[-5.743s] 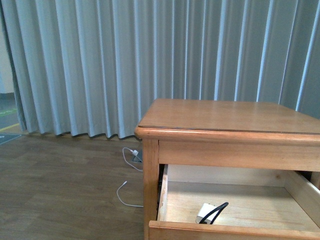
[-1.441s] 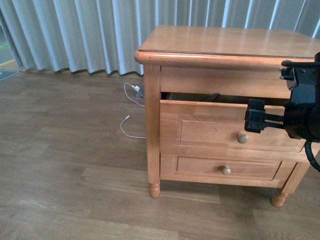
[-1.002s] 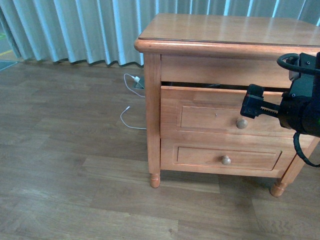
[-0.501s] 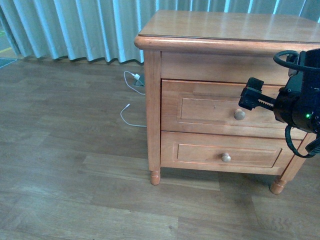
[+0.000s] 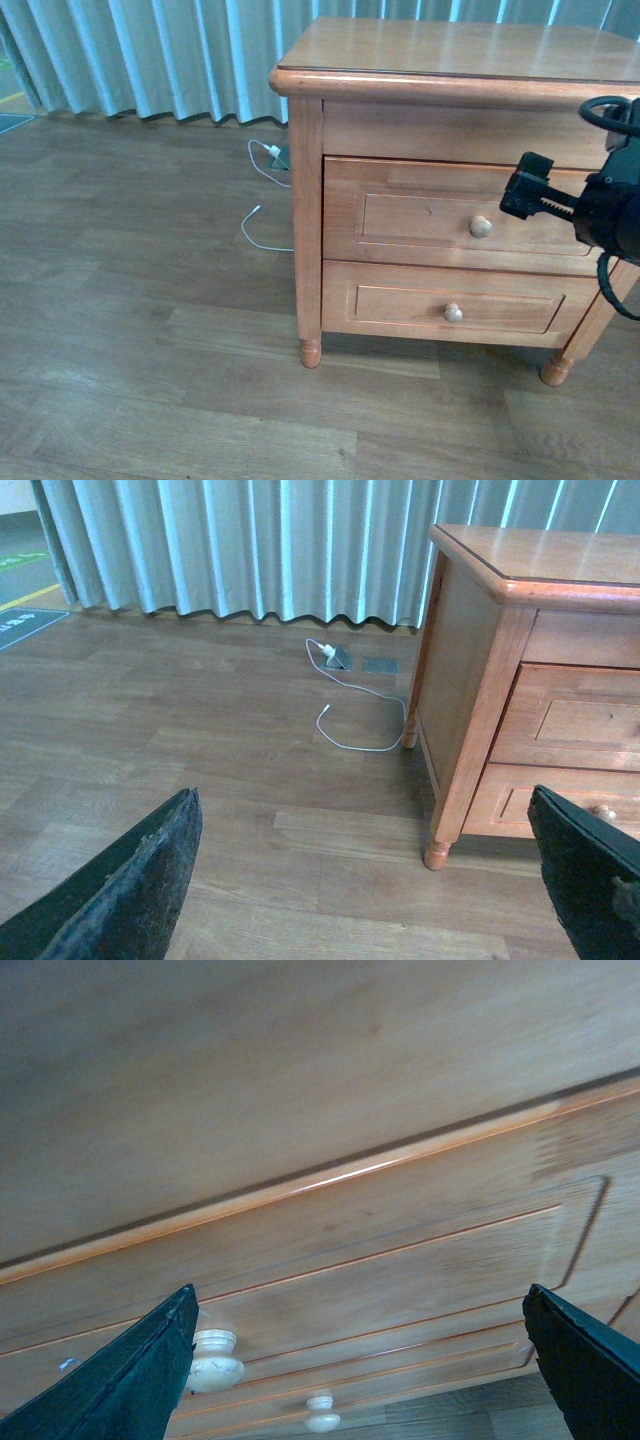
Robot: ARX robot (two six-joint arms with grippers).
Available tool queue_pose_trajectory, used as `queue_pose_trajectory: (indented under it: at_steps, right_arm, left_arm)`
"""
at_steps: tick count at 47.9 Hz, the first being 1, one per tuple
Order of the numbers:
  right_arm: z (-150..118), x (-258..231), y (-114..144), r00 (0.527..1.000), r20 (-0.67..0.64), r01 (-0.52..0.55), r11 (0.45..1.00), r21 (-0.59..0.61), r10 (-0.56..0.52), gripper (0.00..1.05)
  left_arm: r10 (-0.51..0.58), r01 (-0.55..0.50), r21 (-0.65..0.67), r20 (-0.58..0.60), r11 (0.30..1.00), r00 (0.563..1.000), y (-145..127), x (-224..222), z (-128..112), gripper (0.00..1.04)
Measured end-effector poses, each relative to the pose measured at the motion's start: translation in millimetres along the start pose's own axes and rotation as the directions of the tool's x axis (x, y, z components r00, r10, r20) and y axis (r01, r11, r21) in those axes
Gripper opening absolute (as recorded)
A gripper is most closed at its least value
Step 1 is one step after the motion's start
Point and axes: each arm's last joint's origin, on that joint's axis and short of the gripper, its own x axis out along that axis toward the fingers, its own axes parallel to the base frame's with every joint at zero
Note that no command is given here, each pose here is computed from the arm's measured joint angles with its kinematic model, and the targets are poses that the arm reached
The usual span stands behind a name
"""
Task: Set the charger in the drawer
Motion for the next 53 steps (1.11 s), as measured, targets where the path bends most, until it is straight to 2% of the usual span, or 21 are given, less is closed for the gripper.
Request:
queue_pose_trajectory:
  at_steps: [9,14,29,47,53]
  right_arm:
    - [20,-41,-2,0.998,0.020,-0.065,0.998,-0.005,0.065,0.97]
    - [36,-82,1,0.992,0.044,-0.120,0.993,-0.019,0.121,0.97]
    - [67,-187,4,0.972,0.142,-0.181,0.983,-0.042,0.185,0.97]
    - [52,-287,-12,0.948,0.198,-0.230,0.966,-0.114,0.249,0.97]
    - [49,-301,-20,0.950,0.218,-0.205,0.973,-0.106,0.224,0.97]
  left_arm:
    - [0.000,0.000,0.000,0.000,1.000,1.000,0,0,0,0.99]
    - [0.000,0.000,0.000,0.000,1.000,1.000,0,0,0,0.99]
    - [0.000,0.000,0.000,0.000,1.000,1.000,0,0,0,0.99]
    - [0.000,0.000,0.000,0.000,1.000,1.000,0,0,0,0.99]
    - [0.000,0.000,0.000,0.000,1.000,1.000,0,0,0,0.99]
